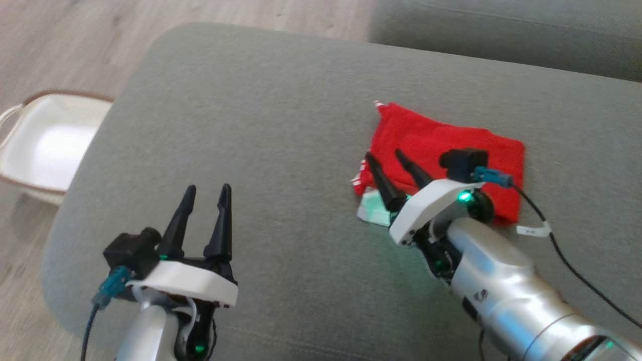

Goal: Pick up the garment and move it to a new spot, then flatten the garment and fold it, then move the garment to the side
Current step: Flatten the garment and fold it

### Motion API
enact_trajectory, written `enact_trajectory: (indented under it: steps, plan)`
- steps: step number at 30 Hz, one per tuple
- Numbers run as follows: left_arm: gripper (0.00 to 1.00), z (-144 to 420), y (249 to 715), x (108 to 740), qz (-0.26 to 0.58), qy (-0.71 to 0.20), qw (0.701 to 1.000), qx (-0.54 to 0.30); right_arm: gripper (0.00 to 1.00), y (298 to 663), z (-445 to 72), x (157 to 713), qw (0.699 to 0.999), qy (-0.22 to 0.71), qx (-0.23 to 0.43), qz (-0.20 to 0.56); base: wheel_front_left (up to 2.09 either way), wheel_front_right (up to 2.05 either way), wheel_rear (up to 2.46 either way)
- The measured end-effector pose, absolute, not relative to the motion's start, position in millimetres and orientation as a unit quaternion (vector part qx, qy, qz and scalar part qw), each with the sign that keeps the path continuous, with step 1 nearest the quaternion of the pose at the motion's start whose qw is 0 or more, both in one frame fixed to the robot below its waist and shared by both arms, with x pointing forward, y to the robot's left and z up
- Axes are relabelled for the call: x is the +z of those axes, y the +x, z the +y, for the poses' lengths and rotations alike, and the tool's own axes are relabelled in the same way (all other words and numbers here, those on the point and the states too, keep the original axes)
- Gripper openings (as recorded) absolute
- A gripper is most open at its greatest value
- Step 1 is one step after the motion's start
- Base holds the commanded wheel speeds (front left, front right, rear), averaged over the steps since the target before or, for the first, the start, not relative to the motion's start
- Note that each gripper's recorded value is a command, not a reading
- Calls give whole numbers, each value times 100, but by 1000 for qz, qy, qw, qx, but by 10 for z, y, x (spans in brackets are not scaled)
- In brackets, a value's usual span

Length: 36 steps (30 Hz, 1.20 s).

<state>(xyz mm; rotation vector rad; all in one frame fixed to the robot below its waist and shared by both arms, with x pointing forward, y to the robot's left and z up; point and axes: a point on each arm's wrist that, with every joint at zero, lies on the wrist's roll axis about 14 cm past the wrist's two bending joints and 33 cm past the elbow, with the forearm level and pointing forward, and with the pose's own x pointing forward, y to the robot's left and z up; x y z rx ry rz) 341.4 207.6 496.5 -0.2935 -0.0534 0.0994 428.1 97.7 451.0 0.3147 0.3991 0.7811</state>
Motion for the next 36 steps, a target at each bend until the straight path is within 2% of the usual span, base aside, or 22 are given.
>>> enact_trajectory:
  steps: [5,11,16,23,28,36]
  plan:
    - [100,1964,3570,5199,-61,-145,987,27,100,4607,417,4667,932,127,304,149,0,0,0]
    - [100,1758,3737,5439,-94,-144,985,-7,100,4849,-347,5150,968,77,237,39,0,0,0]
    - [100,1563,3835,5530,-105,-143,984,-35,100,4575,-960,5010,985,67,160,18,0,0,0]
    - [100,1420,3889,5530,-103,-127,985,-56,100,4279,-1378,5098,994,59,92,-23,0,0,0]
    - [100,1381,3822,5416,-86,-130,986,-59,100,4108,-1549,5089,993,91,63,-30,0,0,0]
    - [100,1368,3799,5366,-79,-131,986,-60,100,3996,-1582,5025,993,98,56,-24,0,0,0]
